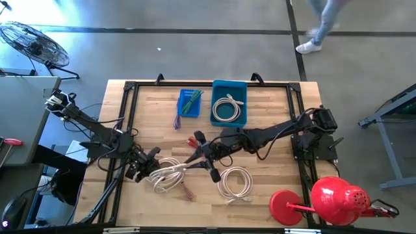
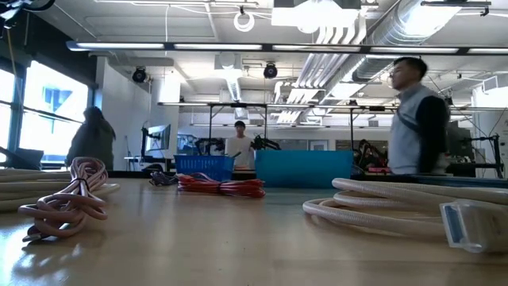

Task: Pick & Place USB Port
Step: Put the white HDMI cable into the dark blue bin

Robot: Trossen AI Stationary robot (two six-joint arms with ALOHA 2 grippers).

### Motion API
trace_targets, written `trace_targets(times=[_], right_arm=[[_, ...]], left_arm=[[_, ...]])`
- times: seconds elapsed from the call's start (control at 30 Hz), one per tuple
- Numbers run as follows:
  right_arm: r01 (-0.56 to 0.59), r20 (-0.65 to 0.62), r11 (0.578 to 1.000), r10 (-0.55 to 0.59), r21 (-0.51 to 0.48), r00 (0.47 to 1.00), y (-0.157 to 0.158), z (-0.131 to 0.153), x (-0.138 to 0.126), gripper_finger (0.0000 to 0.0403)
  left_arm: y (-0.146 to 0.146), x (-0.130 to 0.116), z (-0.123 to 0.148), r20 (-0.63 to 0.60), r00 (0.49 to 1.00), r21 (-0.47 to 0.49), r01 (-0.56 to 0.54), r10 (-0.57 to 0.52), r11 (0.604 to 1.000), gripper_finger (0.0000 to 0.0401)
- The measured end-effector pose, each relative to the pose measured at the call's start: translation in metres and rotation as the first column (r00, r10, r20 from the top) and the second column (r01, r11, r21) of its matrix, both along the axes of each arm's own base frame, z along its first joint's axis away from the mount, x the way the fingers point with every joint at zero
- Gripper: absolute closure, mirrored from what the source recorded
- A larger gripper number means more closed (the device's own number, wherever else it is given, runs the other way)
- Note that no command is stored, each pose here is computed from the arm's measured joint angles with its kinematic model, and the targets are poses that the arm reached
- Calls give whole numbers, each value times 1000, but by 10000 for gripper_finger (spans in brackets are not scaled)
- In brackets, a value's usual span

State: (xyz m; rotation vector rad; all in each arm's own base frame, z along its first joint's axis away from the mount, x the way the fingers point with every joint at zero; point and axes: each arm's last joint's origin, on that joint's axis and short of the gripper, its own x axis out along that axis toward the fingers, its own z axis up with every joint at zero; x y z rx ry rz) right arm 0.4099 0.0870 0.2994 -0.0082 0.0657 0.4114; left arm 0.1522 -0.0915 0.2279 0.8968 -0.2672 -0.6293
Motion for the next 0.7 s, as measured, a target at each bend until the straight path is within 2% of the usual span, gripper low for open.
trace_targets(times=[0.13,0.4,0.53,0.7], right_arm=[[5,12,1000,-4,-24,1000,-3,0,1,388],[57,-8,998,-57,-37,998,-8,-2,2,396],[74,-21,996,-74,-41,997,-9,-3,2,398],[80,-37,996,-81,-47,996,-9,-5,1,399]], left_arm=[[7,4,0,0,1000,-6,1,-1,1000,393],[17,19,-10,-69,997,-15,-25,24,1000,392],[20,23,-14,-94,990,1,-103,103,995,357],[20,23,-13,-106,988,-20,-118,115,993,312]])
